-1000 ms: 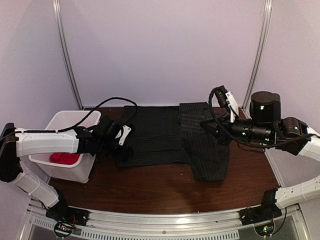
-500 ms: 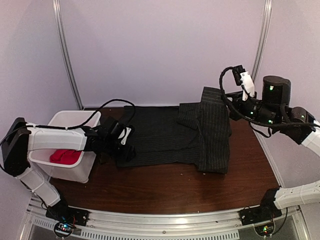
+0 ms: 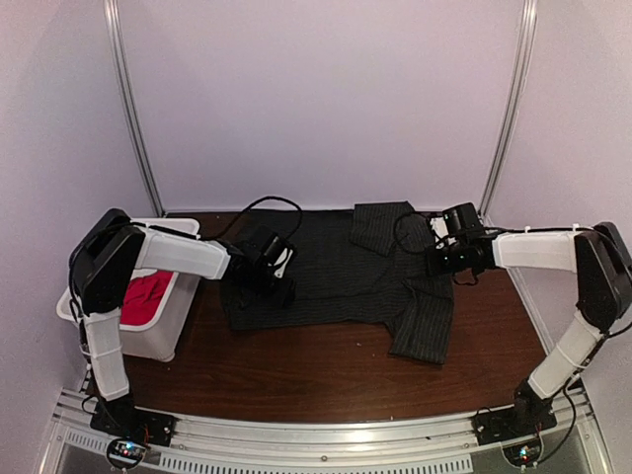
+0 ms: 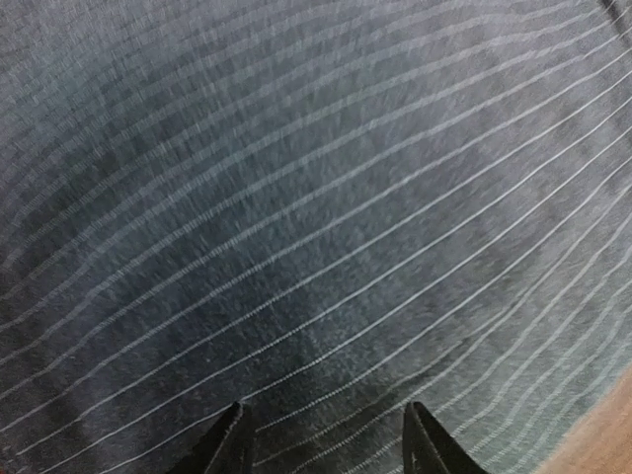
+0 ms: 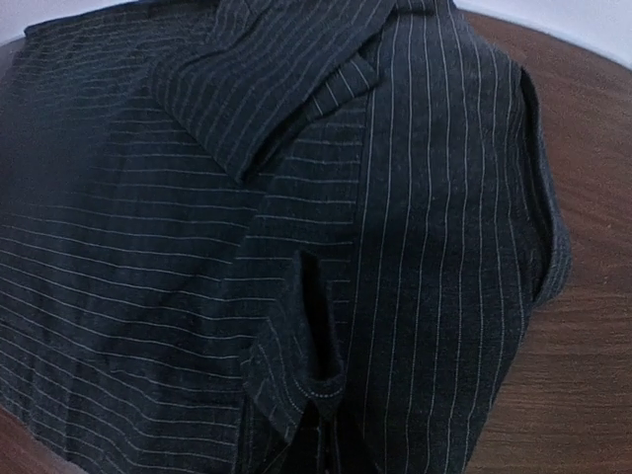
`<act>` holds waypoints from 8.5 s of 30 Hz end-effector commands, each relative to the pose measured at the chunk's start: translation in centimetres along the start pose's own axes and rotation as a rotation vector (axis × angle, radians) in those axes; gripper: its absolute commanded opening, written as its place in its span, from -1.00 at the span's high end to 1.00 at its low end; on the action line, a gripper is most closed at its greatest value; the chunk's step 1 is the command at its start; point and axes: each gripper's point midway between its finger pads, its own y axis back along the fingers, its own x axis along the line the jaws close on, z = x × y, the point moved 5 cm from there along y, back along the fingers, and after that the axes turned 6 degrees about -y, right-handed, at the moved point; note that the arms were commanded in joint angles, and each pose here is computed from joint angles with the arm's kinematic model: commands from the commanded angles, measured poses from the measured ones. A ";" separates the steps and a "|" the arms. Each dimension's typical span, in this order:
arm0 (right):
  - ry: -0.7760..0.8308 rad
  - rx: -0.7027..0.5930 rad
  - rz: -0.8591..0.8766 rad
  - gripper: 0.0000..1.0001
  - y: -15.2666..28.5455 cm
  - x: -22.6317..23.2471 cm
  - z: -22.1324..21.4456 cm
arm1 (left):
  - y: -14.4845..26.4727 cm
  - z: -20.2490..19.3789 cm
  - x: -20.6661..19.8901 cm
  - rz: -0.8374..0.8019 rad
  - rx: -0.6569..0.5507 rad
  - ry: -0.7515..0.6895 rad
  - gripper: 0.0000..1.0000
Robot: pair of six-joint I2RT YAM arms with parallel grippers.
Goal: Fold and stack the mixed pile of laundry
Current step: Fold the flattened shirt at the center of the board.
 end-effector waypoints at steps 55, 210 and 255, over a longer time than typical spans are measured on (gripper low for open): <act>-0.277 0.173 0.192 1.00 4.9 -1.1 -9.5 | -8.3 14.0 -12.9 -0.525 -0.306 0.016 -0.24; 0.140 -0.685 0.219 1.00 21.1 4.0 26.5 | 13.2 -3.3 8.7 0.435 -0.172 0.597 1.00; 0.165 -0.799 0.224 1.00 16.8 4.8 32.8 | 6.2 -2.8 11.9 0.520 -0.070 0.596 1.00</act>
